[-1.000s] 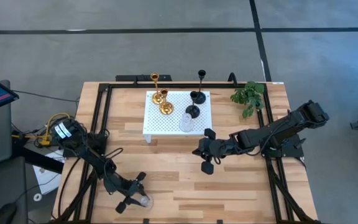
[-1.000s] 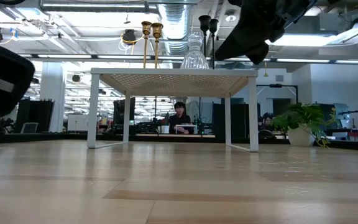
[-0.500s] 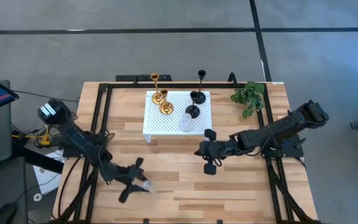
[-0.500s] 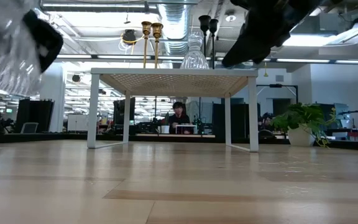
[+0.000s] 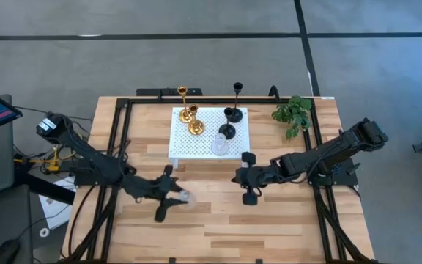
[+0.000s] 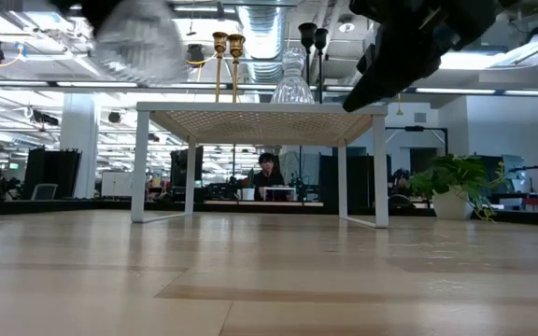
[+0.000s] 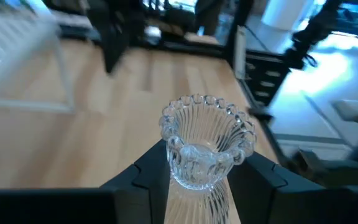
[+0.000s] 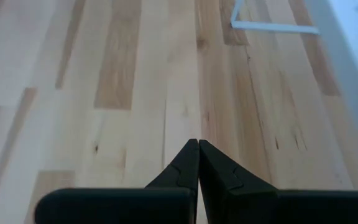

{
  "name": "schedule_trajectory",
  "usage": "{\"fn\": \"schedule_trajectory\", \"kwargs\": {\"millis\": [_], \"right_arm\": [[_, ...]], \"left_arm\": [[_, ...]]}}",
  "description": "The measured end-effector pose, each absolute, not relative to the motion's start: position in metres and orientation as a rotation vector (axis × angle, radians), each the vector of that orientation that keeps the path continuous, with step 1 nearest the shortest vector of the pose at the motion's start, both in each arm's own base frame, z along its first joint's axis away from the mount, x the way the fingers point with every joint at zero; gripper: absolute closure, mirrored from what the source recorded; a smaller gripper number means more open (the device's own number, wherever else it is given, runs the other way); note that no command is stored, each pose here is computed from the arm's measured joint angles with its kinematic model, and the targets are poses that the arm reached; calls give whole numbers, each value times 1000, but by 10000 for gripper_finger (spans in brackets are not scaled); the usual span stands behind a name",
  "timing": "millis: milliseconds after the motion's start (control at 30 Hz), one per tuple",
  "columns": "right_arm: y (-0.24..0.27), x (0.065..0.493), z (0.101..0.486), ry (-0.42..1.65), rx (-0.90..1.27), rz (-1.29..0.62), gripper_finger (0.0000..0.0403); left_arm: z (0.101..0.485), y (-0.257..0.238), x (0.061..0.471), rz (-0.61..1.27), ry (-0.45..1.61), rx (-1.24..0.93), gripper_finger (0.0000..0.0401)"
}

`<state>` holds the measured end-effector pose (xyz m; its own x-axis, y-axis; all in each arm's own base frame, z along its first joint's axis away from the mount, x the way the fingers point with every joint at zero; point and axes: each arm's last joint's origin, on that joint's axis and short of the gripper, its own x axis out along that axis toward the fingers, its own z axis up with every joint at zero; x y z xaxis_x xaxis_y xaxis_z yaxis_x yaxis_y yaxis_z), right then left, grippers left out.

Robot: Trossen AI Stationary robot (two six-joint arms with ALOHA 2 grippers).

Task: Pick & Place candle stick holders
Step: Put the glass candle holder on the shelf

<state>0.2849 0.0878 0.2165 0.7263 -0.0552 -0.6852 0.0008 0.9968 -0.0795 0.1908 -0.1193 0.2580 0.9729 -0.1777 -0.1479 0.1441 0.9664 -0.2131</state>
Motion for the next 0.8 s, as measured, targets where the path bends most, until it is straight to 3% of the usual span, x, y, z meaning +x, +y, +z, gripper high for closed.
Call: {"fn": "schedule_trajectory", "kwargs": {"millis": [167, 367, 633, 800], "right_arm": [[87, 283, 214, 790, -89, -34, 403], [88, 282, 214, 797, -143, -7, 403], [89, 281, 215, 793, -173, 10, 403], [85, 266, 222, 678, -170, 51, 403]], "left_arm": [[281, -98, 203, -61, 177, -104, 267], [295, -57, 213, 95, 146, -131, 267], [304, -18, 212, 153, 99, -168, 268], [304, -9, 213, 148, 97, -175, 268]]}}
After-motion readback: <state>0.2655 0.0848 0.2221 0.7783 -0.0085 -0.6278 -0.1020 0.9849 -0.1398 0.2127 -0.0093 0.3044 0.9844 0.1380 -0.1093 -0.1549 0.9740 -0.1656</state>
